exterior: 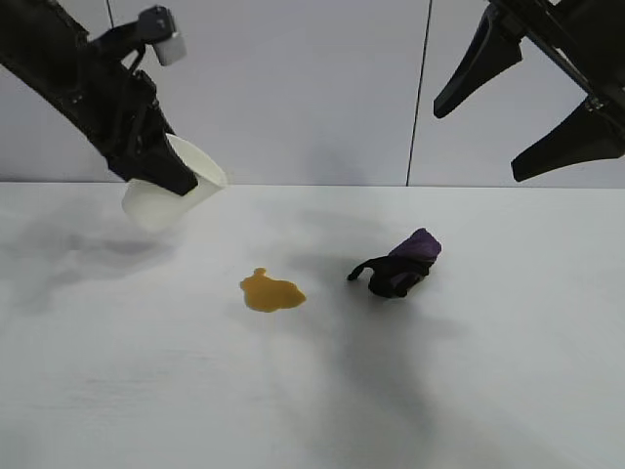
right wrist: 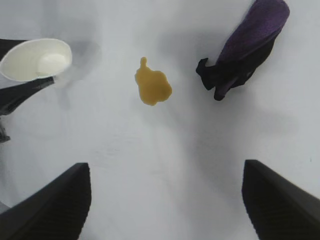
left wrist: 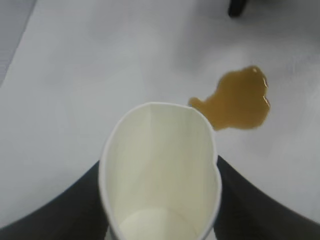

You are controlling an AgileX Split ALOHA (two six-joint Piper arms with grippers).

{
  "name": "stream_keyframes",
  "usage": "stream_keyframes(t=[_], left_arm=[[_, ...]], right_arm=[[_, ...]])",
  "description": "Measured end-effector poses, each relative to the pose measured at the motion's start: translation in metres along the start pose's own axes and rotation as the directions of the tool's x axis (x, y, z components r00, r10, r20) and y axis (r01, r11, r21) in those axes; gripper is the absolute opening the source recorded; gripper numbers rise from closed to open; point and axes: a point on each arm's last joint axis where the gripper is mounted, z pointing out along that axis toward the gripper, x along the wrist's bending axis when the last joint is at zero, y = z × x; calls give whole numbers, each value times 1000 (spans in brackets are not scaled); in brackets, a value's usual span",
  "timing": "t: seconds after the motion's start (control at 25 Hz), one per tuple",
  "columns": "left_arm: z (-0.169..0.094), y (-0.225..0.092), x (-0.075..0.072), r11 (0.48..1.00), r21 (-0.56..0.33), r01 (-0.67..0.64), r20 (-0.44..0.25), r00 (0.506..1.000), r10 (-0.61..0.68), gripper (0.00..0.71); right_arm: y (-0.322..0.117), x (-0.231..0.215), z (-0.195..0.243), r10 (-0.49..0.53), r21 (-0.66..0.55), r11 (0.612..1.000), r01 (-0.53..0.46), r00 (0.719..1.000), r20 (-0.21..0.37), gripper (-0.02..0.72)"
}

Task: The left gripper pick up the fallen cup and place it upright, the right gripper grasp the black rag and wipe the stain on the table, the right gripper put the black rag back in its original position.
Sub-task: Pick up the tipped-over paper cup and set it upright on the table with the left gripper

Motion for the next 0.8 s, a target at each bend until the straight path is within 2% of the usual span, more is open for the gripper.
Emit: stream_keyframes(t=[0.16, 0.32, 0.56, 0.8], left_arm=[[-17, -10, 17, 982, -156, 106, -21, 994, -110, 388], [-22, -27, 18, 961, -244, 133, -32, 989, -145, 388], [-12, -49, 0, 955, -276, 109, -31, 992, -122, 388], [-3, -66, -18, 945, -312, 98, -69, 990, -125, 388]], right_arm=[[0, 0, 0, 0, 0, 1000, 0, 1000, 0, 568], [0, 0, 0, 0, 0, 1000, 0, 1000, 0, 568], [0, 0, 0, 0, -1, 1000, 0, 1000, 0, 568], [1, 0, 0, 0, -7, 1000, 0, 1000, 1, 568]])
